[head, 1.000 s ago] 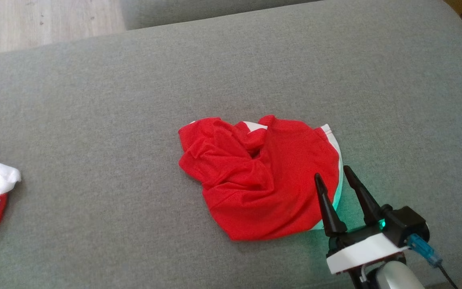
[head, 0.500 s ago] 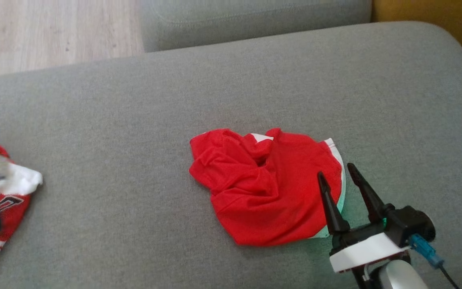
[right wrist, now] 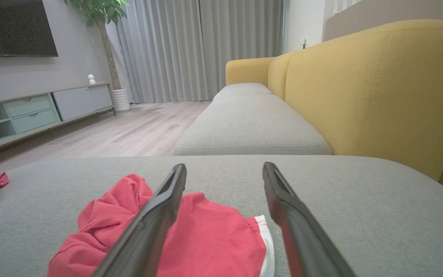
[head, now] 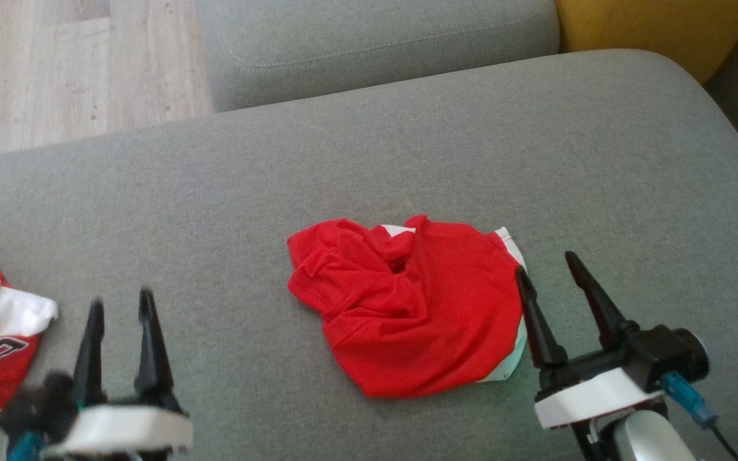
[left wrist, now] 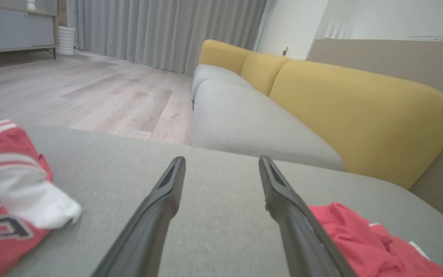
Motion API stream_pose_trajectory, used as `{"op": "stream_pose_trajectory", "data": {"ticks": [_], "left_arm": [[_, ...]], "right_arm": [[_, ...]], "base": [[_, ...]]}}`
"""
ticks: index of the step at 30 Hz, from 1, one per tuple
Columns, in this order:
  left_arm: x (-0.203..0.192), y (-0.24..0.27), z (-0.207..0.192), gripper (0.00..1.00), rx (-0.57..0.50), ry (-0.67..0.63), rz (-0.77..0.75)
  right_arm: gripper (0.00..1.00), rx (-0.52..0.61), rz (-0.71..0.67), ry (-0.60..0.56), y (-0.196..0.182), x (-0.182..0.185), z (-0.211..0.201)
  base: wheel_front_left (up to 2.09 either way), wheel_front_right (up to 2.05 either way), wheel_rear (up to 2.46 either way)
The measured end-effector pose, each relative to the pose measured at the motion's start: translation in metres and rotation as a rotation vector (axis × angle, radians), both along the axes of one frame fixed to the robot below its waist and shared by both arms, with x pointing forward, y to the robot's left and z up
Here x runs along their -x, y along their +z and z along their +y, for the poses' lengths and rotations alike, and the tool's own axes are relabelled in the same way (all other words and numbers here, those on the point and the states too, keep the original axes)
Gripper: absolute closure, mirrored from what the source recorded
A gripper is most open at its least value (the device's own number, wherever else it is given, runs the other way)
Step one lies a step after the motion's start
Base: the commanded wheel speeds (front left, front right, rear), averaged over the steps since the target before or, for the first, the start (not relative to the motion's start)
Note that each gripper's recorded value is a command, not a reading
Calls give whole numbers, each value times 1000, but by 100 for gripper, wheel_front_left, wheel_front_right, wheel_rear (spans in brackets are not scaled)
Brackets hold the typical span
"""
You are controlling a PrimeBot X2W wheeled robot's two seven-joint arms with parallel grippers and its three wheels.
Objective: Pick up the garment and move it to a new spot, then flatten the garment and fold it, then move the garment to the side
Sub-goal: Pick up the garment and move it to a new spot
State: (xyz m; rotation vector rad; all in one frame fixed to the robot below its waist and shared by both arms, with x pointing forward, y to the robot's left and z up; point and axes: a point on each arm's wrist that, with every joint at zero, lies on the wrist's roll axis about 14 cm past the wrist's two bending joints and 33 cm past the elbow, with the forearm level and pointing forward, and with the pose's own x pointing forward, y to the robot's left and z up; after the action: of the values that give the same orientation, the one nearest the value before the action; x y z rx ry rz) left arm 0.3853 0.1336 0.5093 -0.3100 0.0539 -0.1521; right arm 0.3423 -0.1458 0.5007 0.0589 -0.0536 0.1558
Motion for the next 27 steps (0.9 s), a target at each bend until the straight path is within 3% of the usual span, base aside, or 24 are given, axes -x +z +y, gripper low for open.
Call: {"op": "stream_pose_trajectory", "data": {"ticks": [4, 11, 27], "left_arm": [[31, -40, 6, 0, -7, 29, 84], [58, -65, 13, 0, -42, 52, 137], [81, -60, 24, 0, -90, 60, 84]], "right_arm": [[0, 6, -6, -26, 2, 2, -10], [0, 2, 31, -44, -11, 9, -16], [0, -12, 63, -41, -21, 10, -13]], "base": [[0, 0, 0], [0, 0, 0], [0, 0, 0]]}}
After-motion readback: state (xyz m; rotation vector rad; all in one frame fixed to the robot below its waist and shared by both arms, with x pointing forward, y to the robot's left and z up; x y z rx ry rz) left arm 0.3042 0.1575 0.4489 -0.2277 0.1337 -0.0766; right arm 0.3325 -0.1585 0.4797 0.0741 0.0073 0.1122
